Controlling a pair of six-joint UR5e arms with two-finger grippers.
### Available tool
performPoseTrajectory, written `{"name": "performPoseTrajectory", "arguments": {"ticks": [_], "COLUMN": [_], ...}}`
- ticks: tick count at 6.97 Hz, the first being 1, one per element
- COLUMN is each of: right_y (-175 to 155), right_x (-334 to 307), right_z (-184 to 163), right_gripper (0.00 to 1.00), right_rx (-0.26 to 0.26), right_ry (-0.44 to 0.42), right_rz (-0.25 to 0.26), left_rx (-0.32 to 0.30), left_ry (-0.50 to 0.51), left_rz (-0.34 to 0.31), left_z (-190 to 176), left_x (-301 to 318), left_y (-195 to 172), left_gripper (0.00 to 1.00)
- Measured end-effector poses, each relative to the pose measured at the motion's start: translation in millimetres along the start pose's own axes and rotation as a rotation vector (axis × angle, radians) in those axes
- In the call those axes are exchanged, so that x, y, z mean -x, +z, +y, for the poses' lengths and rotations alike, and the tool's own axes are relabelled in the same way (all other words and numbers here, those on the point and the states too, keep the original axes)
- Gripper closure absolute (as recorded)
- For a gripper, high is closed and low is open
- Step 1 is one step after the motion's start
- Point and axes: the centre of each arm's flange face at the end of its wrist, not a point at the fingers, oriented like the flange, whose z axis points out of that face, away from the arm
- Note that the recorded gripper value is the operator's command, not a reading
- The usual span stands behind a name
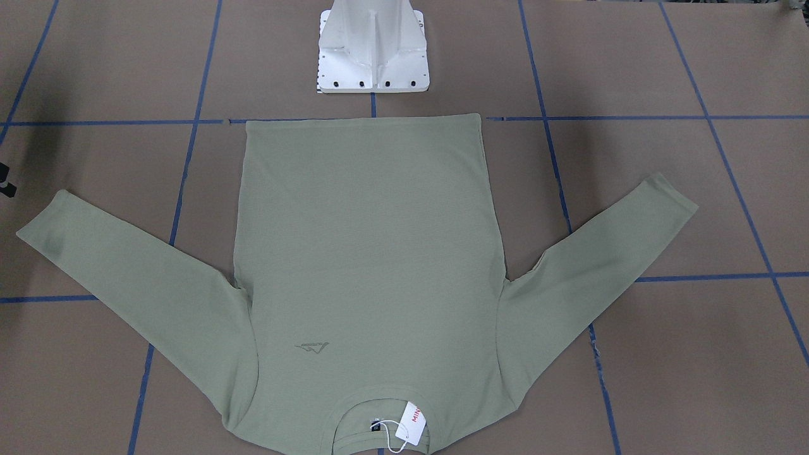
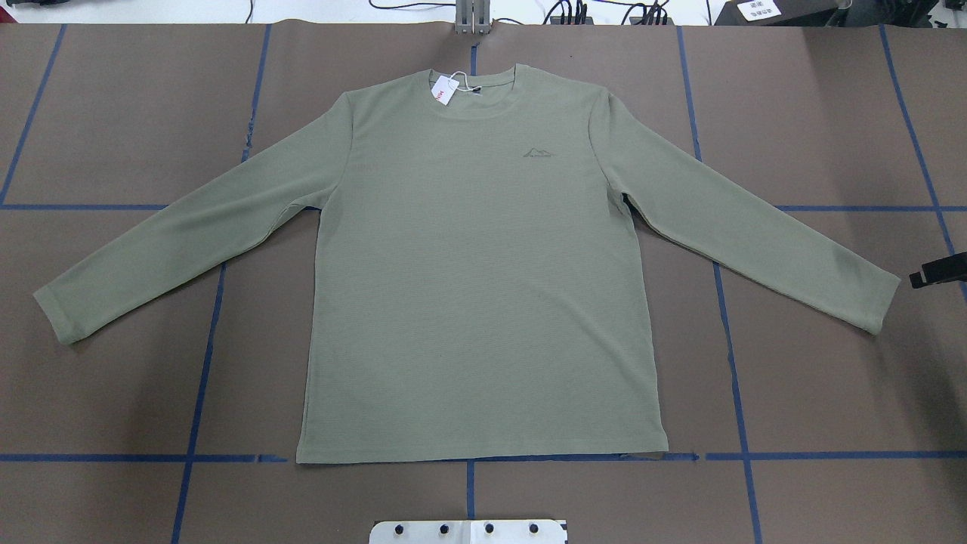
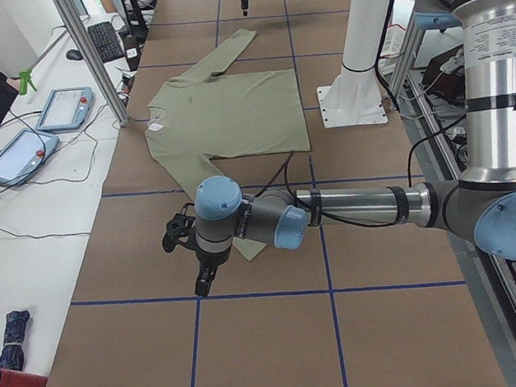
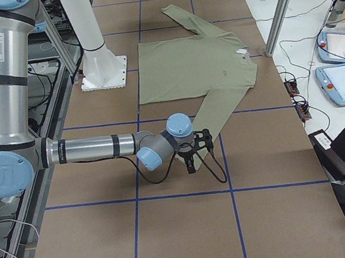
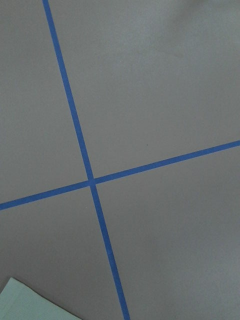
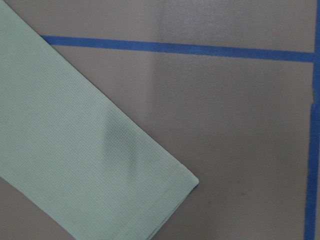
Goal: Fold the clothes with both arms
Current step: 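Lower the right gripper to the cuff of the sleeve nearest it and grasp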
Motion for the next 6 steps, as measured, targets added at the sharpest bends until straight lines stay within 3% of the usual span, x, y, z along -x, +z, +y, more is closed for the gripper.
{"name": "performPoseTrajectory", "arguments": {"ticks": [2,6], "right_y": [27.8,63.8], "right_x": [21.2,25.3], "right_z": [3.1,-14.2], "right_gripper": [0.0,0.0], "right_rx": [-0.006,0.028], "right_ry": [0.005,0.004], "right_rz": [0.028,0.038], "left_rx": [-0.007,-0.012], "left_ry": [0.007,0.01], "left_rz": [0.0,0.001], "left_z": [2.1,2.0], "left_x": [0.1,-1.2], "left_y": [0.6,-1.1], "left_gripper": [0.0,0.0]}}
